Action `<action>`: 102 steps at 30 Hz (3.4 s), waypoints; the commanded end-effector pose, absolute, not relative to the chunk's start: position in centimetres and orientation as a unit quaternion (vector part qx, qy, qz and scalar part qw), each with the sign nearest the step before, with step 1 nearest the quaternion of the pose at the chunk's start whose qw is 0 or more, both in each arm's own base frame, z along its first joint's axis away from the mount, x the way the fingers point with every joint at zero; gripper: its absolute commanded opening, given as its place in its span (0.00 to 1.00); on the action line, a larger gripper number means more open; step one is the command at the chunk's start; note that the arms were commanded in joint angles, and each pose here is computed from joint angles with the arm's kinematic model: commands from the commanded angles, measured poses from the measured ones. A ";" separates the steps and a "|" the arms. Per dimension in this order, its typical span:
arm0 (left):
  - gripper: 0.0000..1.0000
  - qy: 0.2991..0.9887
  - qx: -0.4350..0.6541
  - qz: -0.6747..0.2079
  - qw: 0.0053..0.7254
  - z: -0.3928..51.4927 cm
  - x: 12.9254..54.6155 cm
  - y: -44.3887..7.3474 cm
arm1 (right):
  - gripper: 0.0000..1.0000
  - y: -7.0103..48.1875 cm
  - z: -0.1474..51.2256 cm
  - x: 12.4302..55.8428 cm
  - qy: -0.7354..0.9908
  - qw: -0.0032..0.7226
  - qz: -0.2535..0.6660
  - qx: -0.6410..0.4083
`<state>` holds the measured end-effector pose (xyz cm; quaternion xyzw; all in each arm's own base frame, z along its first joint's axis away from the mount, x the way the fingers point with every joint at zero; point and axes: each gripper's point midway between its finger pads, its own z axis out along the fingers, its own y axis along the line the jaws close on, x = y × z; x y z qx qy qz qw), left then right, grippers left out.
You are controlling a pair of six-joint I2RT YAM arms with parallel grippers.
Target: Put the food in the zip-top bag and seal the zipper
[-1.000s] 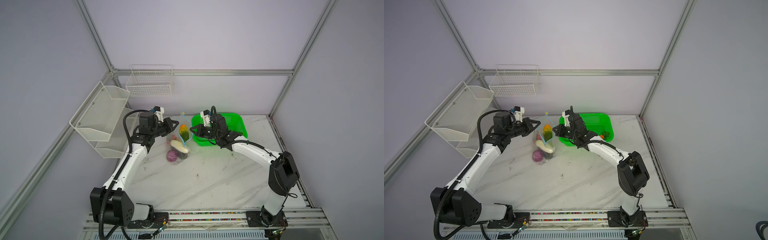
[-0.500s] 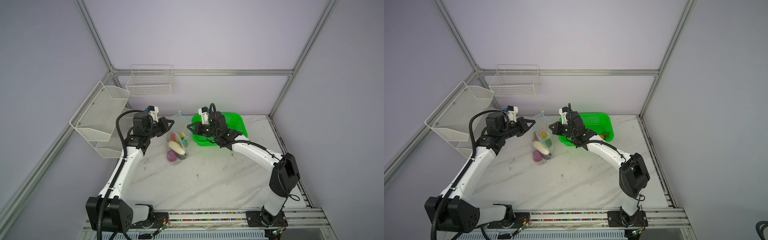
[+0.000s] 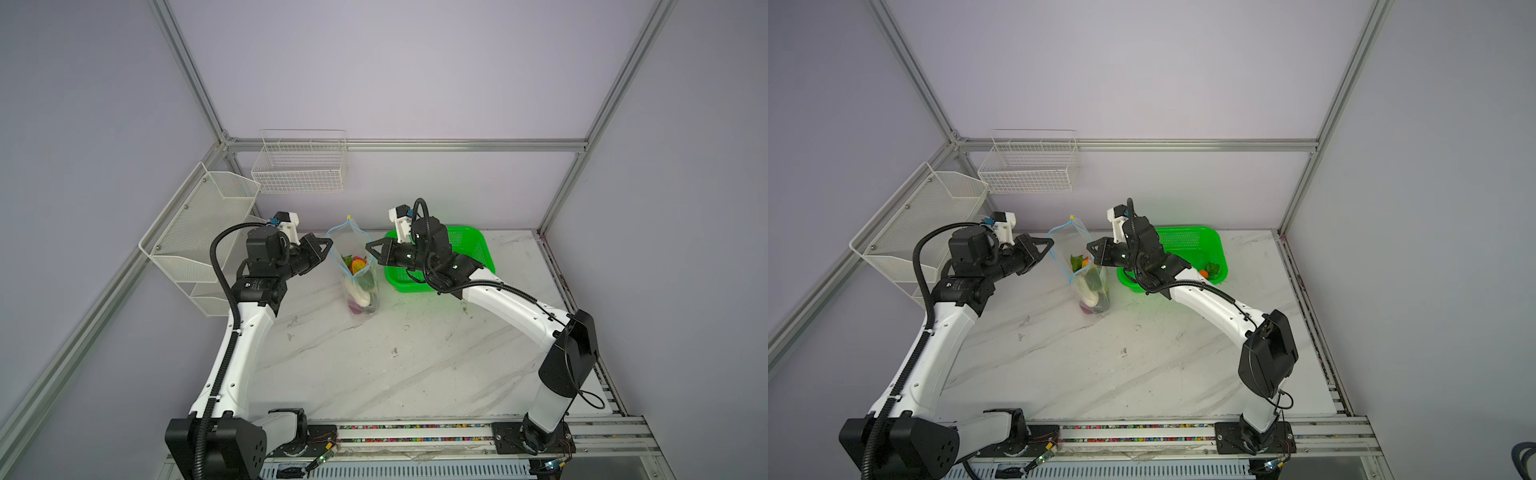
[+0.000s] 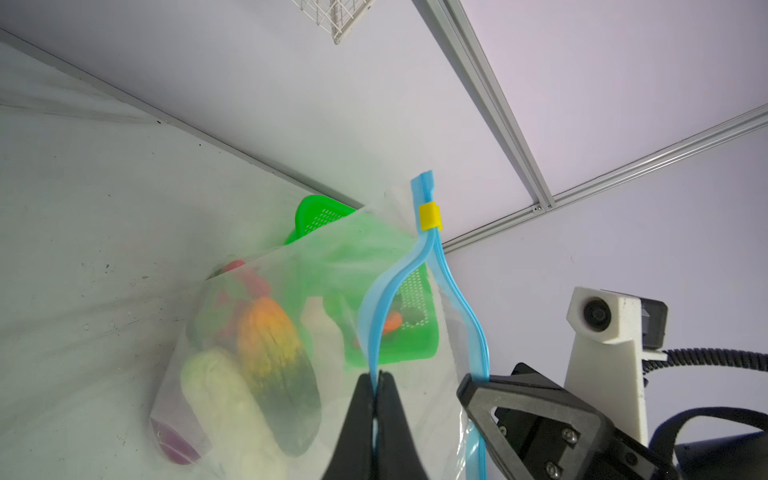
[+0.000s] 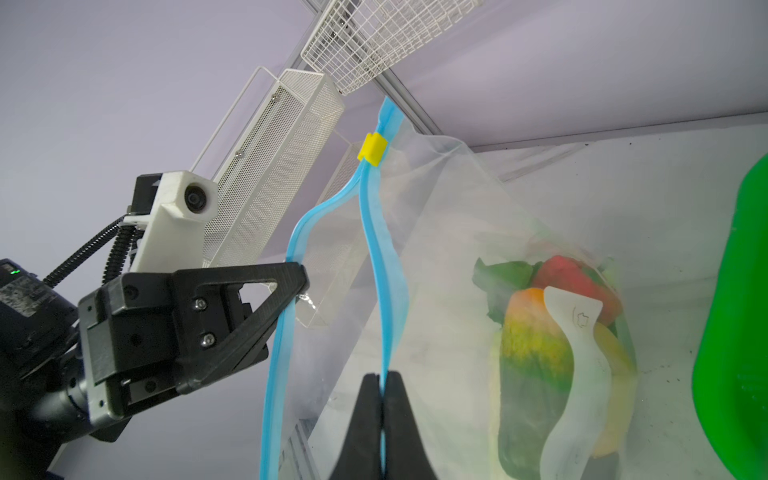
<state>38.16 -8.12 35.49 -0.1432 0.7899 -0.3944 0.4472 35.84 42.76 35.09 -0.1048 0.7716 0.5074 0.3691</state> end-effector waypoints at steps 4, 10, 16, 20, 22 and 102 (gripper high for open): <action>0.00 0.761 -0.114 -0.394 0.503 40.0 37.5 -7.8 | 0.02 43.1 39.1 34.7 0.743 0.397 0.525 -0.119; 0.00 0.766 -0.110 -0.404 0.488 39.5 37.8 -8.2 | 0.03 43.8 37.9 34.9 0.748 0.387 0.526 -0.118; 0.00 0.774 -0.094 -0.402 0.480 38.7 37.9 -8.7 | 0.08 44.1 35.4 35.1 0.762 0.371 0.519 -0.112; 0.00 0.780 -0.095 -0.405 0.468 37.6 38.3 -9.2 | 0.10 43.8 34.1 35.4 0.771 0.367 0.510 -0.106; 0.00 0.781 -0.092 -0.407 0.464 37.3 38.4 -9.6 | 0.12 43.6 33.6 35.6 0.775 0.367 0.505 -0.101; 0.00 0.809 -0.051 -0.459 0.363 29.8 38.4 -16.5 | 0.62 13.0 6.3 49.3 0.980 0.170 0.040 0.093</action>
